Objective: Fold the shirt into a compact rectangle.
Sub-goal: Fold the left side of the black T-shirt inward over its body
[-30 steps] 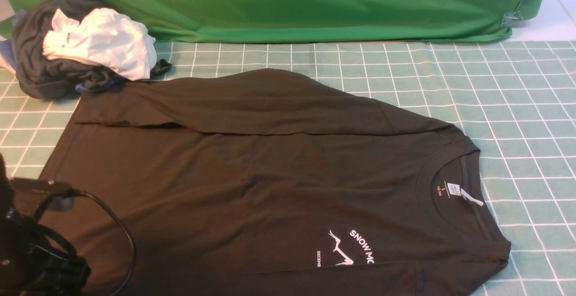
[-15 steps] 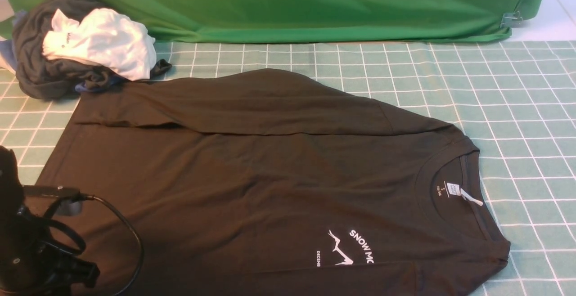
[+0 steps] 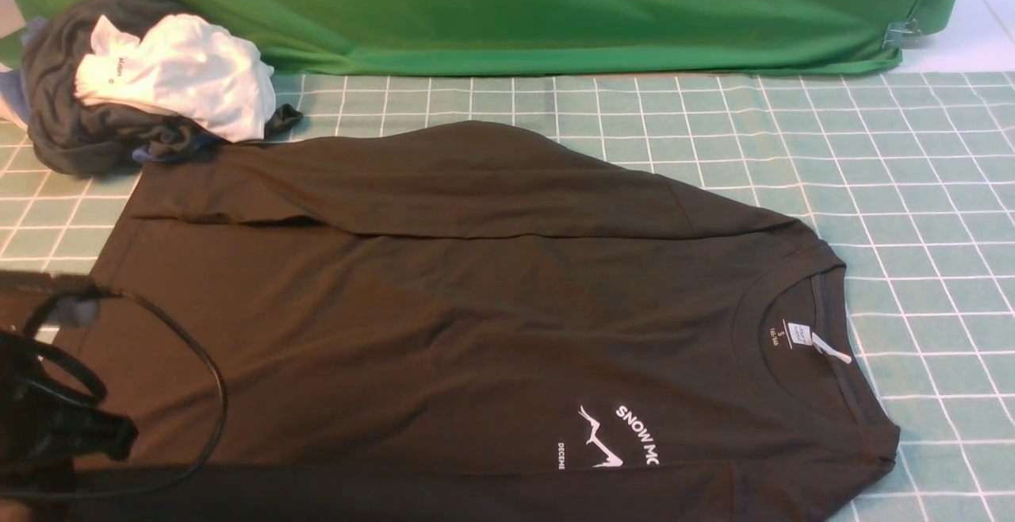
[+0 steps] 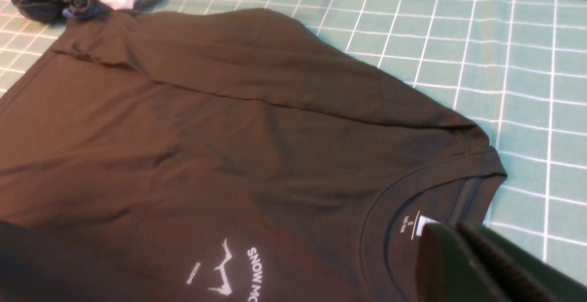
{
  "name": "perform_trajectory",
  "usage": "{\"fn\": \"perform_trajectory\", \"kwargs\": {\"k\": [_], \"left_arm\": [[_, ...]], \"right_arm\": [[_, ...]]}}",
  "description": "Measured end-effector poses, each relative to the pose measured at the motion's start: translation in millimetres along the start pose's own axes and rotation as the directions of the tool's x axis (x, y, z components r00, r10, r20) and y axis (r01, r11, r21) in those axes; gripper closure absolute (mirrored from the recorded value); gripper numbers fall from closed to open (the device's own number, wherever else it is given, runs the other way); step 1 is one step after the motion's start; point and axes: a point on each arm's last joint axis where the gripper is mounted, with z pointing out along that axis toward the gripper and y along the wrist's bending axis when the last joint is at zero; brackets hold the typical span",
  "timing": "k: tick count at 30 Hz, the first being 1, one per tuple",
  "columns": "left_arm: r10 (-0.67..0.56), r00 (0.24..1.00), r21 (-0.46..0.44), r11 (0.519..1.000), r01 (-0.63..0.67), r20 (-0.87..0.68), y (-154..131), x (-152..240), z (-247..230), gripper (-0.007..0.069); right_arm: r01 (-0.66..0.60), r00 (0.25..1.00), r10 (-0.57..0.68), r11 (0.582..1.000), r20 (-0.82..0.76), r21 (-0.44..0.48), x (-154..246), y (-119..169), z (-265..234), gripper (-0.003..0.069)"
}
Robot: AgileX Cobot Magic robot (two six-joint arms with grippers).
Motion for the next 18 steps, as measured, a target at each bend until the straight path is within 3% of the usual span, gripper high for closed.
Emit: {"fn": "perform_trajectory", "kwargs": {"k": [11, 18], "left_arm": [[-0.007, 0.972, -0.034, 0.999, 0.015, 0.234, 10.0, -41.5, -57.8, 0.0623], [0.010, 0.979, -0.033, 0.999, -0.003, 0.203, 14.0, -71.8, -49.5, 0.0623]], "right_arm": [[-0.001, 0.999, 0.001, 1.000, 0.047, 0.020, -4.3, -1.8, -0.1, 0.0631], [-0.003, 0.999, 0.001, 1.000, 0.050, 0.022, -4.6, -2.0, -0.1, 0.0629]]}}
